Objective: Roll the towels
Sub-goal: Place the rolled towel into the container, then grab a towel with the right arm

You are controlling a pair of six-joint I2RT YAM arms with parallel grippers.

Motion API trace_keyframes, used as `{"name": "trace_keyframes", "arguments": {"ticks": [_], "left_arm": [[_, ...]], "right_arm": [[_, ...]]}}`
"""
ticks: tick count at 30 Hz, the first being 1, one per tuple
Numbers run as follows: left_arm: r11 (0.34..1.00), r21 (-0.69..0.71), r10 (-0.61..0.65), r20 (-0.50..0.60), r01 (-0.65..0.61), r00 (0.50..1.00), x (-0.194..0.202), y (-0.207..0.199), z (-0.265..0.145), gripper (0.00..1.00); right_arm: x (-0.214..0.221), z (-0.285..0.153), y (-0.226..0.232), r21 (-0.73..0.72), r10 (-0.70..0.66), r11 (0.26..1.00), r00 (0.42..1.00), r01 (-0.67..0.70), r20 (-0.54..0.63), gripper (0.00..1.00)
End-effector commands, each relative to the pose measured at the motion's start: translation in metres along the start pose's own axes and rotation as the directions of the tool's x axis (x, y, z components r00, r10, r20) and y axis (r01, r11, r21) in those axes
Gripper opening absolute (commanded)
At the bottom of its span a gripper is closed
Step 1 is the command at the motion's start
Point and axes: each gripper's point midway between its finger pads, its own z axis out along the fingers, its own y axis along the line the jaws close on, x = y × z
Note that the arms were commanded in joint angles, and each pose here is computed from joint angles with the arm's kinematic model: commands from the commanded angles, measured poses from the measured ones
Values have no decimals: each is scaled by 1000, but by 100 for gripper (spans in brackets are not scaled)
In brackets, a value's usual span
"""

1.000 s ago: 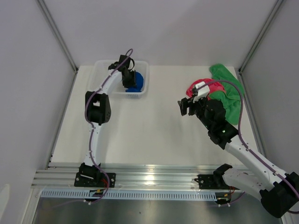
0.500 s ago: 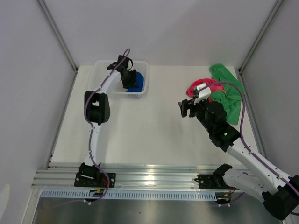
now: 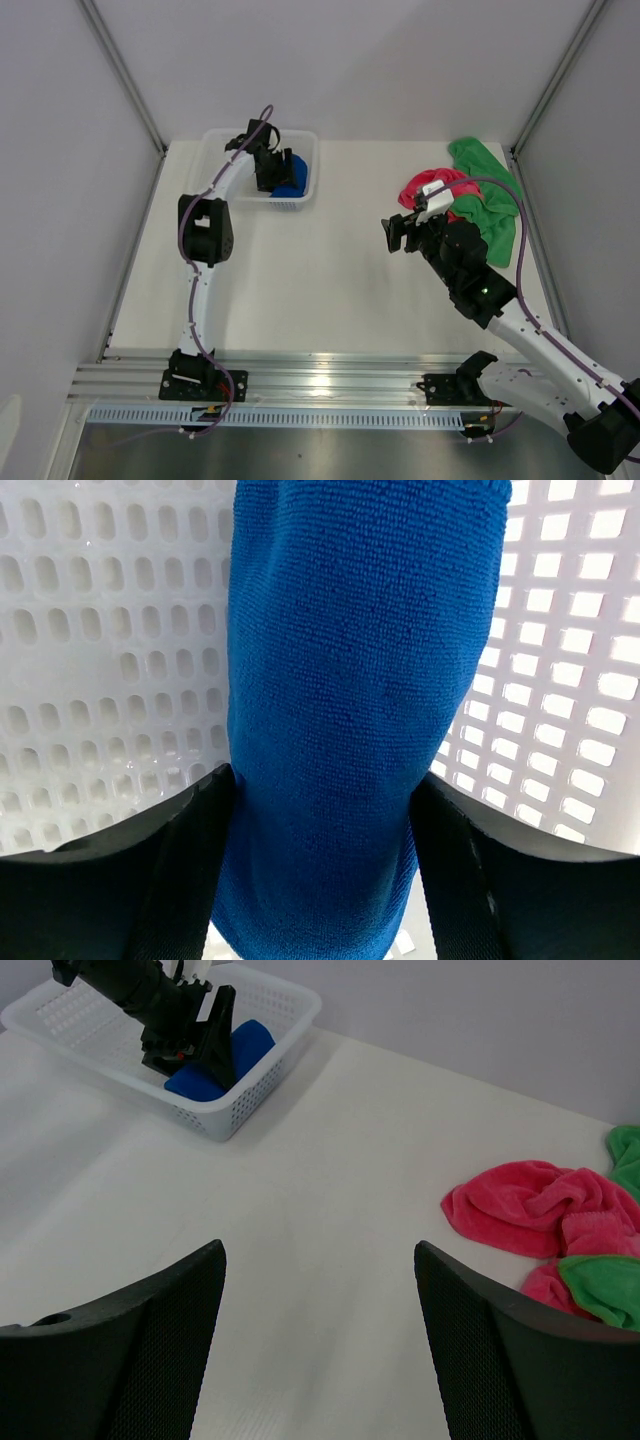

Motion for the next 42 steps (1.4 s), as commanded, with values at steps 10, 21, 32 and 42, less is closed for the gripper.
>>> {"name": "trace_keyframes", "arguments": {"ticks": [10, 21, 32, 42], "left_arm": [[997, 14, 73, 206, -77, 976, -55, -25, -61, 77], [977, -49, 209, 382, -206, 900, -103, -39, -112, 80], [721, -115, 625, 534, -684, 569, -118, -111, -244, 95], [614, -291, 789, 245, -734, 563, -63, -78, -256, 99]], "right_arm": [[-10, -1, 2, -6, -4, 1000, 1000, 4, 27, 79], [-15, 0, -2, 13, -33, 999, 999, 33, 37, 83], [-35, -2, -92, 215, 115, 969, 992, -125, 57, 99], [119, 1, -253, 775, 644, 585, 718, -238, -265, 66]]}}
